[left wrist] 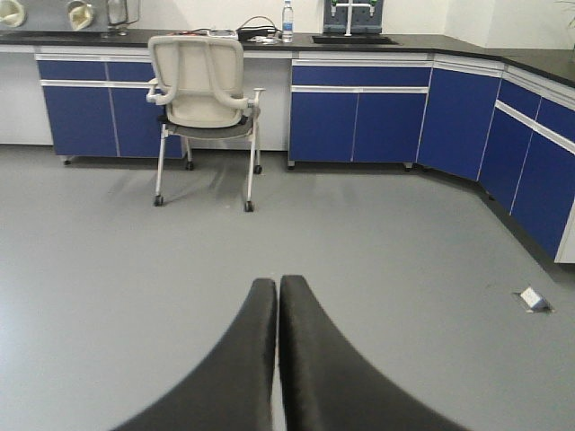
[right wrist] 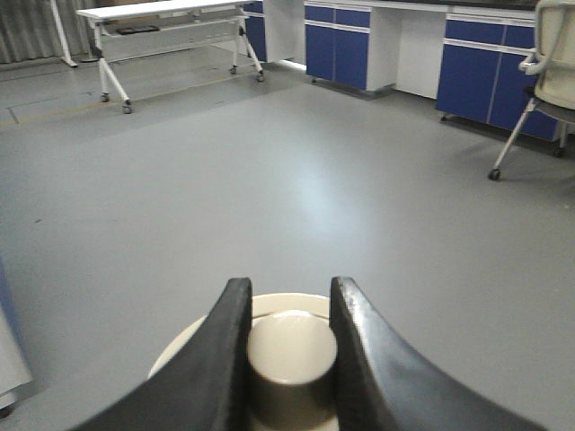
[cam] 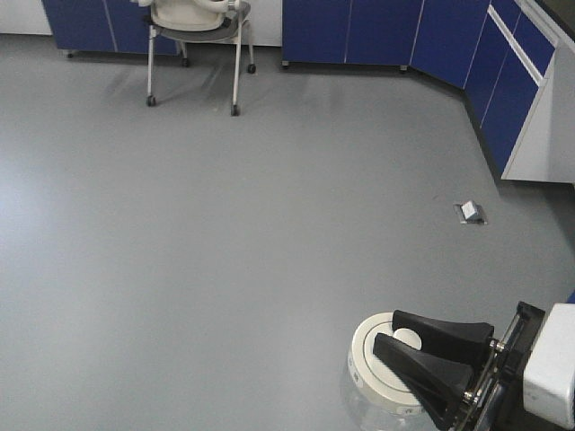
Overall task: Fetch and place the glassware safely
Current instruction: 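Hold the jar while driving toward the black countertop with blue cabinets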
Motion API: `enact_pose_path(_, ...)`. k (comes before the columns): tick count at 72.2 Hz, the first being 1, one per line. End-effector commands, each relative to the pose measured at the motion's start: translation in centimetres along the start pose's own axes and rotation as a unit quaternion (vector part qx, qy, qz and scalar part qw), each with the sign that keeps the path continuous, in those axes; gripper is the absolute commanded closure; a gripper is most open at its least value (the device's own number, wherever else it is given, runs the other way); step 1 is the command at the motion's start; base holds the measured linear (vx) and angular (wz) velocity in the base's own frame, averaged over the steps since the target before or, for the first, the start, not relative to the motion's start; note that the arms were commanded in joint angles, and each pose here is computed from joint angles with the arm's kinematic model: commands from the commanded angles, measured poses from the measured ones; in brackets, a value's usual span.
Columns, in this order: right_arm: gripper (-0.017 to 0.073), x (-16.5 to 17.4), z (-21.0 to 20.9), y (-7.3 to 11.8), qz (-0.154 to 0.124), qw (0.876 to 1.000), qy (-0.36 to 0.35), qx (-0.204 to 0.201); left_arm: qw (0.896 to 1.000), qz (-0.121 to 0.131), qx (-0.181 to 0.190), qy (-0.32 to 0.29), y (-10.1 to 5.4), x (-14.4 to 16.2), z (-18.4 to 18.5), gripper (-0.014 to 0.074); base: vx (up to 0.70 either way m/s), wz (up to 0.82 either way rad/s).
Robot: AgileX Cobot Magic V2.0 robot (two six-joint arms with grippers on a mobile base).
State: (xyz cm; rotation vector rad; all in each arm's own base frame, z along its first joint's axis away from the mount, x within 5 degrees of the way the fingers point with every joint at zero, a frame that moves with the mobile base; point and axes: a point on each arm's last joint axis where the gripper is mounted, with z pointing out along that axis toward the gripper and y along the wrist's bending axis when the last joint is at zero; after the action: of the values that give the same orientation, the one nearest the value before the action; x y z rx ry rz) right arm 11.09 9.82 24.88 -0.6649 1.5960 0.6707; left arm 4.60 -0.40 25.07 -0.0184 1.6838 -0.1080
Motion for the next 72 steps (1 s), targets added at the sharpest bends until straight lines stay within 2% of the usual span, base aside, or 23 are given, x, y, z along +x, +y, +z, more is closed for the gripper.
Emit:
enact_pose_path(1,0.056,-1.72,0.09,0.35,0.002,0.999,-0.049,-0.022,0.999,-0.007,0.003,-0.04,-0.1,-1.32,-0.13,0.0601,0.71,-0.16)
enact_pose_path(72,0.056,-1.72,0.09,0.36,0.001,0.999,-0.049,-0.022,0.999,-0.007,0.003,-0.04,-0.1,-1.32,-0.13,0.0601,0.66,-0.06)
